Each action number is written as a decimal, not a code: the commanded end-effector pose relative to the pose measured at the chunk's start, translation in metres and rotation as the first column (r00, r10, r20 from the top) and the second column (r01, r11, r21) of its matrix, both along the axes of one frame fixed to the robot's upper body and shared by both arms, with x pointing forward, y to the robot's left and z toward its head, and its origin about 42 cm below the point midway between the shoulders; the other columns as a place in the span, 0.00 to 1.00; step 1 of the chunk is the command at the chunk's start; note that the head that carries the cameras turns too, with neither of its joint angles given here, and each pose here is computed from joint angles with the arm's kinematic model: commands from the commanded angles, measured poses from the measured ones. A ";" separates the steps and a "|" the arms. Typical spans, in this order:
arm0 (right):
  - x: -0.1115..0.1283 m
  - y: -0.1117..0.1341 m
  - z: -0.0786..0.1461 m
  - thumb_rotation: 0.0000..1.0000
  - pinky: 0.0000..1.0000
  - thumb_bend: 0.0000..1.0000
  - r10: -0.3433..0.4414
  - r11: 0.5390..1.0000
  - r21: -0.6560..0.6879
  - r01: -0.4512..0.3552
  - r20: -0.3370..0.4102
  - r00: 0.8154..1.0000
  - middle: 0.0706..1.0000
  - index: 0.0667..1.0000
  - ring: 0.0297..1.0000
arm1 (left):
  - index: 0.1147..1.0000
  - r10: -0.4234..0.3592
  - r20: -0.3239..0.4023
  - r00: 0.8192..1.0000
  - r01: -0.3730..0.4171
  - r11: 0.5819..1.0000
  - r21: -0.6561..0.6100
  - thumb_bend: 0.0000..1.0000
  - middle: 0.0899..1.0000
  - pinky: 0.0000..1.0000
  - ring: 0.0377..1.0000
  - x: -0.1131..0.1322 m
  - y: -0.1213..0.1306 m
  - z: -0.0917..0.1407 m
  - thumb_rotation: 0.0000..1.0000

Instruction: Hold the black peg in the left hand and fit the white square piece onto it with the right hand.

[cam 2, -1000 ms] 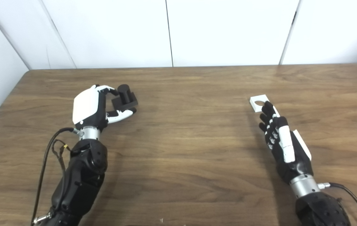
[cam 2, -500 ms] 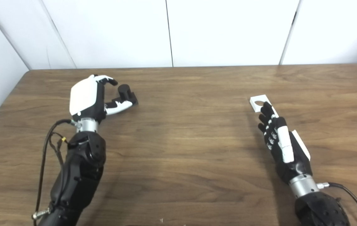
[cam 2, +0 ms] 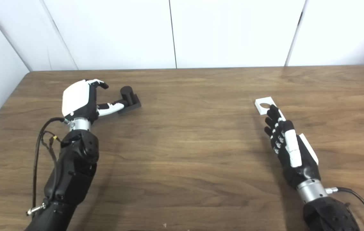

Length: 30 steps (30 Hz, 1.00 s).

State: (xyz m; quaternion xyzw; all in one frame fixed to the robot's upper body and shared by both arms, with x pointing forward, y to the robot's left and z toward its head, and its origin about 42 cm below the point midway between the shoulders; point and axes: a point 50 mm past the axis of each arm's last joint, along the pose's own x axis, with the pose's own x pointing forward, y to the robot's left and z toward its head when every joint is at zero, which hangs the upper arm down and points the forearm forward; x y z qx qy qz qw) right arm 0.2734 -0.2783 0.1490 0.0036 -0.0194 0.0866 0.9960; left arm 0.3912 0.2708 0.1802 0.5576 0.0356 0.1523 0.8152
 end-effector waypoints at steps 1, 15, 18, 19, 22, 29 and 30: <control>0.003 -0.001 0.014 1.00 1.00 0.67 0.015 1.000 -0.003 -0.015 0.080 0.997 1.00 1.00 1.00 | 0.64 0.009 0.084 0.996 -0.012 0.999 0.037 0.89 0.82 0.75 0.92 0.014 0.008 0.027 0.48; 0.000 -0.002 0.019 1.00 1.00 0.67 0.013 1.000 -0.006 -0.013 0.078 0.997 1.00 1.00 1.00 | 0.63 -0.009 0.001 1.000 0.009 1.000 0.003 0.90 0.81 0.74 0.90 0.021 0.008 -0.002 0.50; -0.001 -0.002 0.018 1.00 1.00 0.66 0.012 1.000 -0.005 -0.012 0.078 0.997 1.00 1.00 1.00 | 0.62 -0.019 -0.008 1.000 0.019 1.000 0.000 0.91 0.80 0.74 0.90 0.023 0.007 -0.005 0.50; -0.001 -0.002 0.018 1.00 1.00 0.67 0.012 1.000 -0.006 -0.012 0.078 0.997 1.00 1.00 1.00 | 0.63 -0.023 -0.011 1.000 0.023 1.000 0.000 0.91 0.80 0.74 0.90 0.023 0.006 -0.005 0.50; -0.001 -0.003 0.017 1.00 1.00 0.67 0.012 1.000 -0.016 -0.010 0.082 0.997 1.00 1.00 1.00 | 0.63 -0.039 -0.021 0.999 0.038 0.999 -0.020 0.91 0.81 0.74 0.90 0.024 0.004 -0.006 0.51; -0.002 -0.002 0.015 1.00 1.00 0.67 0.015 1.000 -0.013 -0.014 0.080 0.997 1.00 1.00 1.00 | 0.61 -0.058 -0.023 0.998 0.057 0.998 -0.028 0.91 0.81 0.74 0.90 0.026 -0.005 -0.006 0.46; -0.002 -0.002 0.015 1.00 1.00 0.67 0.015 1.000 -0.012 -0.014 0.079 0.997 1.00 1.00 1.00 | 0.62 -0.060 -0.021 0.998 0.060 0.998 -0.024 0.91 0.81 0.74 0.90 0.026 -0.006 -0.006 0.46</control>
